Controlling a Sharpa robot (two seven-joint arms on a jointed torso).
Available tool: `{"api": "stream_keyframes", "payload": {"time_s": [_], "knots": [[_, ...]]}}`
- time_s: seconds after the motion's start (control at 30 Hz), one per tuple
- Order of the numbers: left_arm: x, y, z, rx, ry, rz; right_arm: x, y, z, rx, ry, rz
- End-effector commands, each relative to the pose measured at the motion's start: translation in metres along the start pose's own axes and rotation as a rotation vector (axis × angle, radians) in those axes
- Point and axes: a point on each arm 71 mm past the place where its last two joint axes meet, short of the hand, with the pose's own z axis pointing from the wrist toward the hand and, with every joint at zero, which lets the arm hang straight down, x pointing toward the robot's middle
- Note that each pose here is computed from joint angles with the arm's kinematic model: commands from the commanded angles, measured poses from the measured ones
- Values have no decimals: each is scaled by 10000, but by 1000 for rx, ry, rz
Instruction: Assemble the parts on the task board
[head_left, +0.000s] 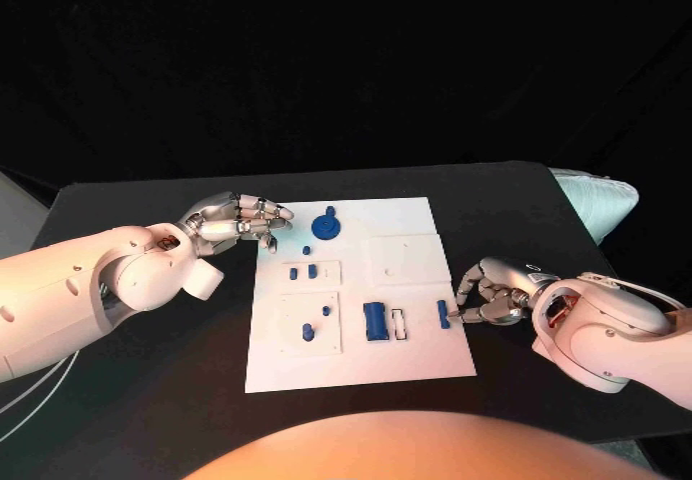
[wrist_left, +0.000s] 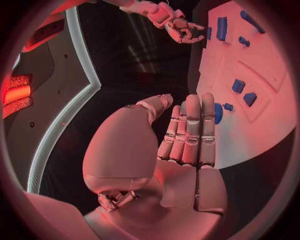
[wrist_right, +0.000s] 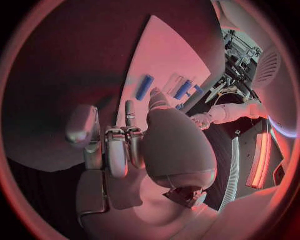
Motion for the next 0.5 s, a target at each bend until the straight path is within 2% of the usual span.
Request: {"api": "stream_keyframes", "payload": {"time_s": [0.03,0.5], "knots": [[10,-12,2,19,2,-10,23,1,6,34,-49,-44],[9,-3,-4,6,10,-7,158,121,65,5,-38,-21]]}}
